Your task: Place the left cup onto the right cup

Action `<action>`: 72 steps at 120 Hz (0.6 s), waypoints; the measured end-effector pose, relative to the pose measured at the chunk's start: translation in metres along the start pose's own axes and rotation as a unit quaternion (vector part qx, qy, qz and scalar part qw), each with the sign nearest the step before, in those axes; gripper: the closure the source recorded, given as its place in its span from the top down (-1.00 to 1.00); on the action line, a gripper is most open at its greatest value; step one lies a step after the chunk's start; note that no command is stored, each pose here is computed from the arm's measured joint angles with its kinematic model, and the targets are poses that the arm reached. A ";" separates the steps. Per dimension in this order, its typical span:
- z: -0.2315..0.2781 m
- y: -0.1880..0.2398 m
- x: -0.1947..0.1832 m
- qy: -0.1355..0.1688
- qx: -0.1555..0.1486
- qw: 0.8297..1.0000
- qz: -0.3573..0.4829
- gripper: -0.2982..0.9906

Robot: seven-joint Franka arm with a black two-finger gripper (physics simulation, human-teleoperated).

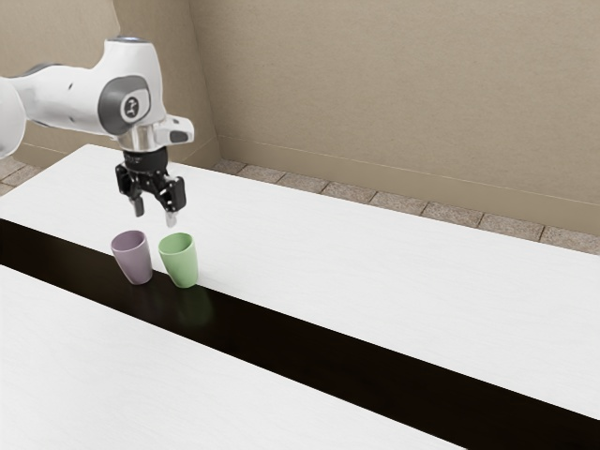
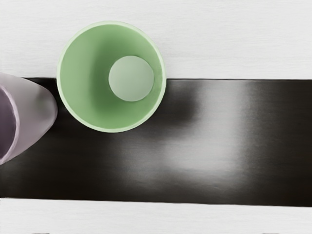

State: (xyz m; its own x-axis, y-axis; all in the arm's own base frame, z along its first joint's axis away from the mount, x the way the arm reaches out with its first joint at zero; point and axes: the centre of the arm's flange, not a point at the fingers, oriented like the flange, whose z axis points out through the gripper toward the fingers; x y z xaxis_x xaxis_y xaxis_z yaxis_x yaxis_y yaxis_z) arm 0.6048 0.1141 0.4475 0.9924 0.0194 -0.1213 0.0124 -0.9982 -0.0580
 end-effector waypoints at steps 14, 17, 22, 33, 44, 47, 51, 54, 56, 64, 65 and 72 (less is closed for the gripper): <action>0.003 -0.011 0.000 0.001 0.003 1.000 -0.008 0.27; 0.004 -0.013 0.000 0.001 0.003 1.000 -0.009 0.26; 0.005 -0.016 0.000 0.001 0.004 1.000 -0.011 0.24; 0.006 -0.025 -0.001 0.001 0.006 1.000 -0.017 0.20; 0.007 -0.033 -0.002 0.001 0.007 1.000 -0.023 0.16; 0.008 -0.034 -0.002 0.001 0.007 1.000 -0.024 0.15; 0.009 -0.037 -0.002 0.000 0.008 1.000 -0.025 0.14; 0.009 -0.039 -0.002 0.000 0.008 1.000 -0.027 0.14; 0.009 -0.040 -0.002 0.000 0.008 1.000 -0.028 0.13; 0.009 -0.045 -0.003 0.000 0.011 0.999 -0.030 0.12; 0.009 -0.045 -0.003 0.001 0.012 0.999 -0.030 0.12; 0.010 -0.047 -0.002 0.001 0.015 0.999 -0.030 0.11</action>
State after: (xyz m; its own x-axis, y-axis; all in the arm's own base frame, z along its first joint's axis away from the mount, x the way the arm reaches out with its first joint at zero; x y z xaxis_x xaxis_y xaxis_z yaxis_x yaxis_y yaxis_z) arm 0.6013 0.1612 0.4407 0.9904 0.0784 -0.1140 0.0677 -0.9932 -0.0946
